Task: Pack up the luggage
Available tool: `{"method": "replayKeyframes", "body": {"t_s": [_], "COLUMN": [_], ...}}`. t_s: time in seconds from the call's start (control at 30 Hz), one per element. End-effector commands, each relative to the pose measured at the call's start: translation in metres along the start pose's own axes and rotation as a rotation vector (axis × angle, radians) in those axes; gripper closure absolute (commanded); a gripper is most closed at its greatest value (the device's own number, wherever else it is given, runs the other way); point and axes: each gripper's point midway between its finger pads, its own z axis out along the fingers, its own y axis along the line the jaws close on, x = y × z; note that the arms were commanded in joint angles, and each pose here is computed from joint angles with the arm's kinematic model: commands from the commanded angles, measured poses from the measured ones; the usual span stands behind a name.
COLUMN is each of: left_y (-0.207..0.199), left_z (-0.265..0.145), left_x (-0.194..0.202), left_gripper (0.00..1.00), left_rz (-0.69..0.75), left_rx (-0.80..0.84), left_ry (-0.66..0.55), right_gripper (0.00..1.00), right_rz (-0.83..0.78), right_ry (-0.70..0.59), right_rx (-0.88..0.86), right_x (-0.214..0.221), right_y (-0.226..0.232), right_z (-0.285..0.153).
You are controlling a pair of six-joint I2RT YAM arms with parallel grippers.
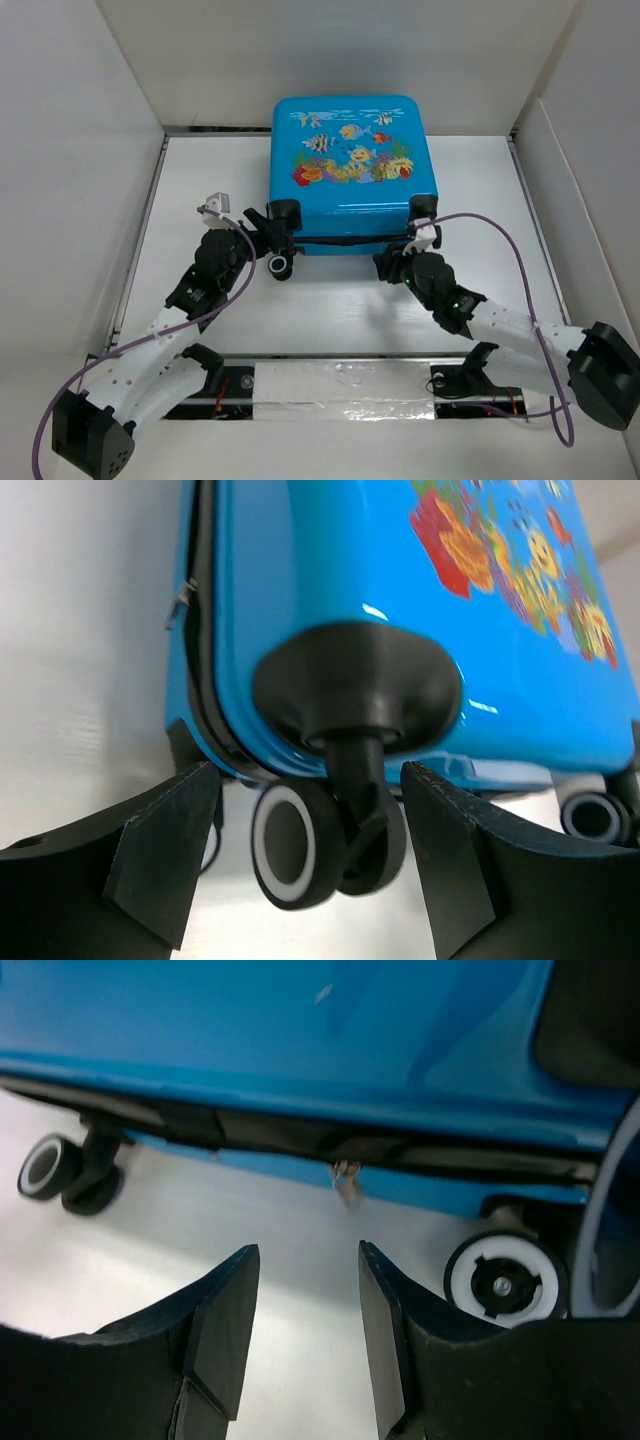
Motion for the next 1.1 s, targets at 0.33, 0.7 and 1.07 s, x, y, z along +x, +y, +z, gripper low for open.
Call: {"method": "replayKeyframes", "body": {"t_s": [0.33, 0.7, 1.07], "left_y": [-0.038, -0.055, -0.104], "left_z": [-0.003, 0.004, 0.013], "left_x": [0.003, 0.024, 0.026], "left_gripper": [0.31, 0.50, 0.57], "left_rz": [-0.003, 0.007, -0.046], "left_rx": [0.194, 0.250, 0.432], "left_ry": [0.043, 0.120, 0.158], "right_gripper": [0.63, 1.00, 1.00], "right_rz": [0.030, 0.009, -0.012], "right_ry": [-0.233, -0.204, -0.107], "right_rx": [0.060, 0.006, -0.200], "right_x": [-0.049, -0.040, 0.002], "right_y": [-0.005, 0.006, 0.109], "right_z": [0.038, 0.042, 0.030]}}
